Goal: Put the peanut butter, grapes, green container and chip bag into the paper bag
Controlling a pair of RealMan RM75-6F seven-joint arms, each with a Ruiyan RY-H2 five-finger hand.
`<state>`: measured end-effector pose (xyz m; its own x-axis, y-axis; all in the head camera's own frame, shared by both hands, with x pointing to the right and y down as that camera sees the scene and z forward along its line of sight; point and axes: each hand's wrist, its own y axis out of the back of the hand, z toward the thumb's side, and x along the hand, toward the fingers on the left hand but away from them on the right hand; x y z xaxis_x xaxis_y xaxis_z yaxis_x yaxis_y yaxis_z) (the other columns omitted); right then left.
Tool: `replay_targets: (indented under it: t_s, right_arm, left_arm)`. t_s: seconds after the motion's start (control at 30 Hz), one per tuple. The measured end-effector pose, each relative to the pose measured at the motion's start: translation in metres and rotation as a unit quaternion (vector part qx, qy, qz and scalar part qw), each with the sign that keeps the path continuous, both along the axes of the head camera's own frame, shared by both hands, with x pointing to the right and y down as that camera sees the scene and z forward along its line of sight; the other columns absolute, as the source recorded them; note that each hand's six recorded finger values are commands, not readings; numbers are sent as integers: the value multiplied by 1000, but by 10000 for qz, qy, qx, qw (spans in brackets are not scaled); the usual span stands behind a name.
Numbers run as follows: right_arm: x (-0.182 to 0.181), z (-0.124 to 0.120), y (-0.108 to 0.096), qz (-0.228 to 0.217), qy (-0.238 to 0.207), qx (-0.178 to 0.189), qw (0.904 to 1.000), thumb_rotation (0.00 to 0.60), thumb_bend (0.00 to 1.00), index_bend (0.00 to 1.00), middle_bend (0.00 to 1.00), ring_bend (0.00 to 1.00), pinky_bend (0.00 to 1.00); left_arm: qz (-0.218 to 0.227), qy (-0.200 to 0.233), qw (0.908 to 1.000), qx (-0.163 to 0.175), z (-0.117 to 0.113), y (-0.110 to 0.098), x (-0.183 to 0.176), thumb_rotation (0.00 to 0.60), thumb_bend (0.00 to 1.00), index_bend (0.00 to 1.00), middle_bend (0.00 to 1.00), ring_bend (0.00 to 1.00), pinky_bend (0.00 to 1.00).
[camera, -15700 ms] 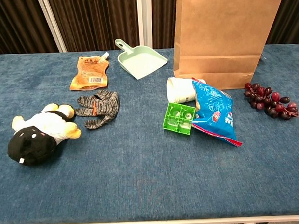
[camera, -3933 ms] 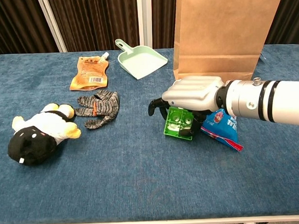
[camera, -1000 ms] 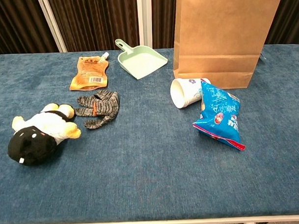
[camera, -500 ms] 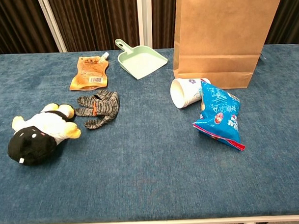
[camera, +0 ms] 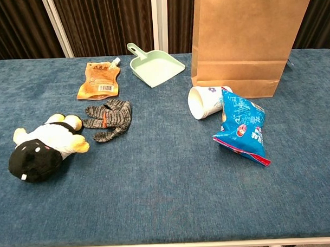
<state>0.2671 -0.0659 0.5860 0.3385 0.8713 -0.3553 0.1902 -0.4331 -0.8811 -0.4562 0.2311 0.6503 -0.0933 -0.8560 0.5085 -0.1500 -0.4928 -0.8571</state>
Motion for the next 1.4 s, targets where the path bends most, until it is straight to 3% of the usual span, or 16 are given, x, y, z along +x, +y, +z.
replay_targets:
  t_s: [0.33,0.43,0.57,0.87,1.03,1.17,1.4]
  right_arm:
    - [6,8,15,-108,185,-216,9995,600,234,311,406,308,514]
    - [9,12,15,-95,284,-360,9989,600,211,225,367,264,465]
    - [9,14,16,-117,366,-576,9976,600,126,12,209,121,313]
    - [12,3,16,-111,289,-471,9984,600,98,0,89,11,185]
    - [16,-6,14,-53,163,-317,9994,600,99,0,92,11,182]
    - [20,-19,20,-65,-28,-90,9999,600,98,0,171,43,224]
    - [33,-36,64,-552,-227,69,9982,600,62,90,332,185,401]
  left_arm:
    - [4,3,10000,-4,0,0,0,600,79,352,338,255,280]
    - [-7,3,10000,-9,0,0,-1,600,80,352,337,255,280]
    - [-30,-2,10000,-11,0,1,-2,600,80,352,337,256,280]
    - [-15,4,10000,0,0,0,-1,600,80,352,337,256,280]
    - [-13,4,10000,3,0,0,-1,600,80,352,338,256,280]
    - [-12,-15,10000,12,-1,0,-2,600,79,352,338,256,280]
    - [30,-11,10000,36,-1,-4,1,600,79,352,338,256,280]
